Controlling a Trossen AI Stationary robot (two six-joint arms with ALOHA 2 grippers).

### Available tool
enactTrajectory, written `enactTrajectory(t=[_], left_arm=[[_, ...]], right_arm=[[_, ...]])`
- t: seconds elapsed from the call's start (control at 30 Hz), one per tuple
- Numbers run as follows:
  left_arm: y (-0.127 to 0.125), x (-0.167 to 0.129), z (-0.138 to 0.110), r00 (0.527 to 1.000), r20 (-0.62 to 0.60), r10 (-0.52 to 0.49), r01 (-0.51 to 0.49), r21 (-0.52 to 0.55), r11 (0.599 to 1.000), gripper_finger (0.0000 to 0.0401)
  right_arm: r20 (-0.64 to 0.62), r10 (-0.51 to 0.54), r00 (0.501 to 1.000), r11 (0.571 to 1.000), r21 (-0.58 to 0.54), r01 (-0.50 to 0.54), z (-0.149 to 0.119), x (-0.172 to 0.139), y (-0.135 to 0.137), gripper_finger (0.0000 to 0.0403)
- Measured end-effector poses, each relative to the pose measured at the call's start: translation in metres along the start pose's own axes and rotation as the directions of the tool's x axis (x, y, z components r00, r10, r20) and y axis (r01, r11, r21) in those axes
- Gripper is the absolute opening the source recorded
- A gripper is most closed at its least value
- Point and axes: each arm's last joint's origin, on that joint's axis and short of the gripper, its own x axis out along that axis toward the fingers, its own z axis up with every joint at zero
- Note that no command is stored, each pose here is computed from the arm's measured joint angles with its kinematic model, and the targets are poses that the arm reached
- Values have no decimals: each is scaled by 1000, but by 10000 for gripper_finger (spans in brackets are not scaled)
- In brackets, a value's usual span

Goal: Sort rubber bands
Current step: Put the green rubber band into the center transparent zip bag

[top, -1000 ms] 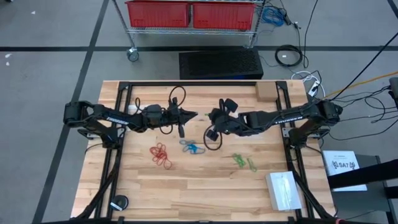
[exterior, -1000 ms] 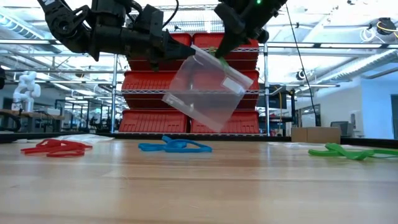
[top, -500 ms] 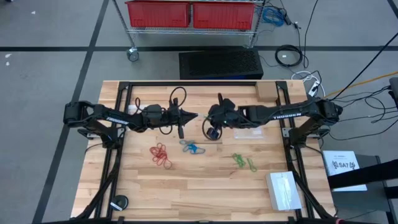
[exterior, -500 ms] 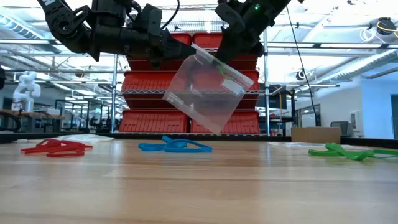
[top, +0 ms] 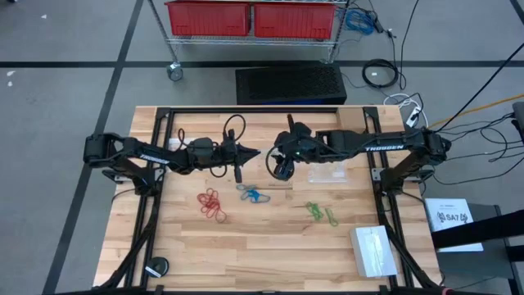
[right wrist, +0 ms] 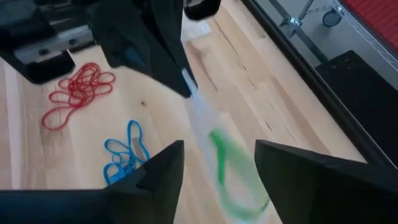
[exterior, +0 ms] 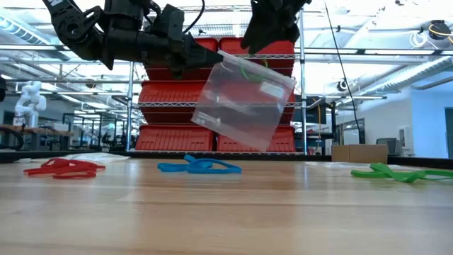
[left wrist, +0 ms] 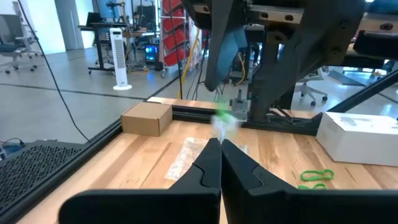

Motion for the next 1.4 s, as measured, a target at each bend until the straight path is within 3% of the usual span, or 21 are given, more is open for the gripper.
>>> enactTrajectory(t=[0.33, 0.53, 0.67, 0.9, 1.03, 1.17, 1.33, 1.4], left_arm=[[0, 0, 0, 1000, 1, 0, 0, 10, 1000, 0], [2, -3, -3, 1000, 4, 20, -20, 22, 1000, 0], [7, -7, -2, 998, 63, -14, 16, -19, 1000, 0], [8, -8, 0, 994, 86, -60, 63, -36, 997, 0], [8, -8, 1, 994, 93, -60, 64, -35, 997, 0], [8, -8, 0, 994, 92, -60, 64, -35, 997, 0], [8, -8, 2, 992, 108, -61, 65, -35, 997, 0], [8, -8, 3, 990, 123, -66, 70, -33, 997, 0]], right_arm=[[-34, -22, 999, 1000, -5, 22, -5, -13, -4, 196], [-223, -103, 969, 994, 7, 107, -29, -36, -11, 196], [-191, -80, 978, 996, 25, 87, -47, -42, -8, 196], [-41, -77, 996, 996, 52, 79, -86, -19, -15, 196], [51, -67, 996, 996, 63, 63, -90, -15, -19, 194], [97, -56, 994, 998, 43, 52, -88, -12, -20, 149], [93, -67, 993, 998, 26, 65, -88, -9, -22, 23], [114, -61, 992, 998, 18, 59, -84, -11, -22, 15]])
